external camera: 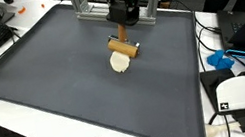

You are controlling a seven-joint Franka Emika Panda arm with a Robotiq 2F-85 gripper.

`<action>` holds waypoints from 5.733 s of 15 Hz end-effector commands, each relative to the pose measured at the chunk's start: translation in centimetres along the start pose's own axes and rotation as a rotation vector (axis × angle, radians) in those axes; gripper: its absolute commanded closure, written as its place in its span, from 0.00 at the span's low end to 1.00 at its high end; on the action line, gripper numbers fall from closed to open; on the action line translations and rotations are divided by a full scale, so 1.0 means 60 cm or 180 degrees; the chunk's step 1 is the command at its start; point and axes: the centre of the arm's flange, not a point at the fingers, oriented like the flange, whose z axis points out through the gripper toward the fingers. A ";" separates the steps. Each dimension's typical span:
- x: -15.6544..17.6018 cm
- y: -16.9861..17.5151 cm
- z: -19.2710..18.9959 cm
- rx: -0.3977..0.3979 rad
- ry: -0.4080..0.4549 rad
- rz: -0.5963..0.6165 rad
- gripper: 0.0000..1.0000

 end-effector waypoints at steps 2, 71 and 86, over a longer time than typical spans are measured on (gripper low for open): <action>-0.006 -0.006 0.010 0.0109 -0.0112 0.0468 0.78; -0.004 -0.020 0.004 -0.0180 -0.0191 -0.2287 0.78; -0.024 -0.025 0.068 -0.0104 -0.0110 -0.2896 0.78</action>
